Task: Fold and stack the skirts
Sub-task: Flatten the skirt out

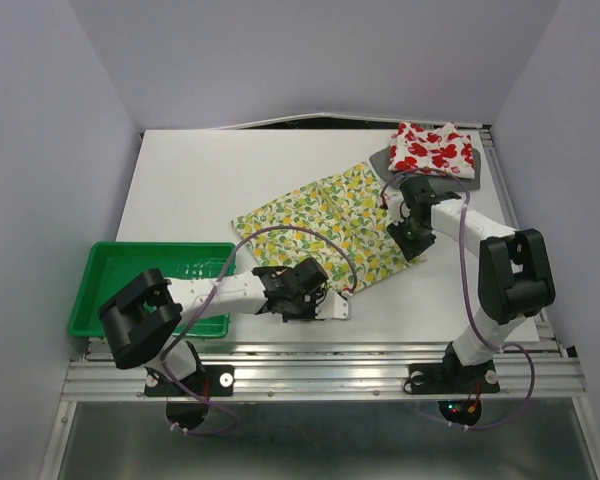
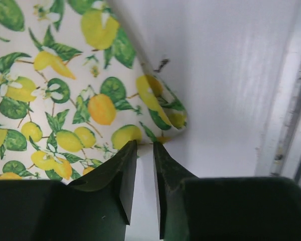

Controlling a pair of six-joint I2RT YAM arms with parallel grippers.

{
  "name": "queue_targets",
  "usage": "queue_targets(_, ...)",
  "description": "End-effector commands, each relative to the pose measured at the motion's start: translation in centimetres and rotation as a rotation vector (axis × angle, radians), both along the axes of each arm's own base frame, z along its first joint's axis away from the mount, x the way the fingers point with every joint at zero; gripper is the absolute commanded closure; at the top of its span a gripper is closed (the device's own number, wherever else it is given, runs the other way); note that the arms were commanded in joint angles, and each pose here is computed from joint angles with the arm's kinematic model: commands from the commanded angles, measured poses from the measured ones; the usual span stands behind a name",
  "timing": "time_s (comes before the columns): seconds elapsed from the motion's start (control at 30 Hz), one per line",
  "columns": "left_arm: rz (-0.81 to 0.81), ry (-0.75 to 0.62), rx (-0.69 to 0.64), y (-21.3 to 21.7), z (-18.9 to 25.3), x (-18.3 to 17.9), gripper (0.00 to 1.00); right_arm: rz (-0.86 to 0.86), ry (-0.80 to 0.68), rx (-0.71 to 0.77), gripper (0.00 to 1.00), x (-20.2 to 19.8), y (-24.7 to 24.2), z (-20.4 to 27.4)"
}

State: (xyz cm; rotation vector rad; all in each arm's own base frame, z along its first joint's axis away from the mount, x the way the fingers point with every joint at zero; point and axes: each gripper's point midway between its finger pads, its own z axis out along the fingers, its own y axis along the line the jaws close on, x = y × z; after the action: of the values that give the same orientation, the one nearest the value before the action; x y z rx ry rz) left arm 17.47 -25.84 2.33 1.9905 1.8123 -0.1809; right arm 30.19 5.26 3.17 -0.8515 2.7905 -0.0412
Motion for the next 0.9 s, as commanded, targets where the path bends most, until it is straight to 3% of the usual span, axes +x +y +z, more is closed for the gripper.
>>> queue_targets(0.0,0.006,0.046,-0.045,-0.1,3.4,-1.8,0.62,-0.041,-0.111,0.116,0.59,3.2,2.0,4.2)
queue_targets(0.13,0.027,0.014,-0.109,0.1,6.7,-1.7,0.51,-0.067,-0.205,0.129,0.41,4.9,1.3,7.5)
queue_targets(0.23,0.071,0.010,-0.127,0.8,7.7,-0.9,0.48,-0.093,-0.216,0.121,0.41,5.9,0.5,7.7)
queue_targets(0.57,0.068,-0.097,-0.073,2.7,7.2,1.1,0.43,-0.158,-0.088,0.094,0.44,7.0,-0.9,2.0)
queue_targets(0.73,0.087,-0.050,-0.114,2.4,7.0,0.9,0.43,-0.211,0.007,0.154,0.53,5.9,-1.9,-0.2)
queue_targets(0.87,0.037,-0.071,-0.172,1.9,7.0,0.0,0.41,-0.217,0.059,0.211,0.77,4.2,-1.7,-0.5)
